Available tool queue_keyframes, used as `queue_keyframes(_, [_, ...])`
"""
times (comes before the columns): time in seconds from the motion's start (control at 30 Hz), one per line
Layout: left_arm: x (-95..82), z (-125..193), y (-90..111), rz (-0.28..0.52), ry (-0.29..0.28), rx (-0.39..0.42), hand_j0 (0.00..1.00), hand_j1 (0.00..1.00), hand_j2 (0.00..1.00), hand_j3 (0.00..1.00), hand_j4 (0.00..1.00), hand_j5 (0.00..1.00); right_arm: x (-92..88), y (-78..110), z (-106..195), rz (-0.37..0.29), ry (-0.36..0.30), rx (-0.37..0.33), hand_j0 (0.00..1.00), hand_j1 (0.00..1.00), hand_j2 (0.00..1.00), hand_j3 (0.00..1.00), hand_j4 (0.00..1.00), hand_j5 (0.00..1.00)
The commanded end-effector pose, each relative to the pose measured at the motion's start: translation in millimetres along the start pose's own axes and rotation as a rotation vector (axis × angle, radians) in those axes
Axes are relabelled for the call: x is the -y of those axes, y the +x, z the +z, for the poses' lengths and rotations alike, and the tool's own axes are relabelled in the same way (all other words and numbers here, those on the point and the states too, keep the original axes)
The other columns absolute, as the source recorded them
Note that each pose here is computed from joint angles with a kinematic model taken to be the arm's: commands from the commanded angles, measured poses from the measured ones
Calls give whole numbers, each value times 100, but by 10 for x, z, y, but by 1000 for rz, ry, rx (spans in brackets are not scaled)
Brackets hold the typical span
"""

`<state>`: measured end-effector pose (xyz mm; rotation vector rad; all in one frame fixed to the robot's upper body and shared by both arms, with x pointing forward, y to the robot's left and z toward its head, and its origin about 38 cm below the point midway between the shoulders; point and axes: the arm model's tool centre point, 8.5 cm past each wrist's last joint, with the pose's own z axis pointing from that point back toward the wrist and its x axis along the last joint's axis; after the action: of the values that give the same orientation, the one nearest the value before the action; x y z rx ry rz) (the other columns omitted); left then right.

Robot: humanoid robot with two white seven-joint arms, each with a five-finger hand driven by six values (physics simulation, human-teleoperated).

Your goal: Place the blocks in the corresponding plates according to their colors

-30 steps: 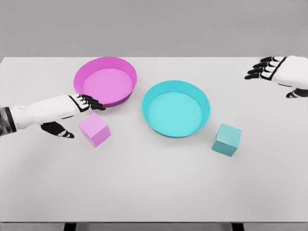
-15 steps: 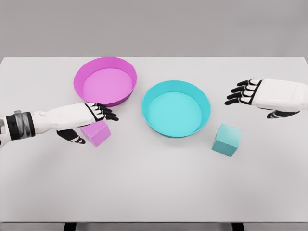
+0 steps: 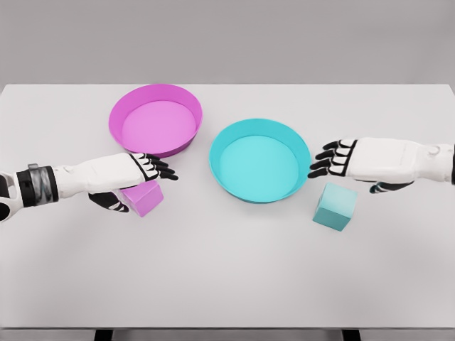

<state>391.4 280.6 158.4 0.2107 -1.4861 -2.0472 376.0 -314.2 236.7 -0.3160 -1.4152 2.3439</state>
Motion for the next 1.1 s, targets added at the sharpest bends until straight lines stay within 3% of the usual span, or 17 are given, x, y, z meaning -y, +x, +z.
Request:
queue_keyframes(0.0, [-2, 3, -2, 3, 2, -1, 98, 98, 98, 98, 98, 98, 16, 30, -29, 1, 3, 12, 100, 100, 100, 100, 100, 100])
queue_keyframes(0.3, [40, 21, -35, 0, -17, -15, 85, 85, 85, 85, 85, 85, -75, 107, -46, -11, 31, 32, 100, 100, 100, 100, 100, 100])
queue_keyframes(0.5, [48, 24, -38, -13, -28, -20, 67, 67, 67, 67, 67, 67, -139, 136, -78, -24, 40, 42, 100, 100, 100, 100, 100, 100])
queue_keyframes(0.67, [41, 40, -48, -16, -30, -24, 62, 62, 62, 62, 62, 62, -162, 125, -129, -27, 44, 47, 100, 100, 100, 100, 100, 100])
queue_keyframes(0.9, [-102, 47, -57, -44, -15, -24, 54, 54, 54, 54, 54, 54, -294, -29, -202, -54, 75, 17, 100, 100, 100, 100, 100, 100])
queue_keyframes(1.07, [-238, 61, -35, -70, 2, -16, 51, 51, 51, 51, 51, 51, -332, -8, -258, -61, 86, 30, 100, 100, 100, 100, 100, 100])
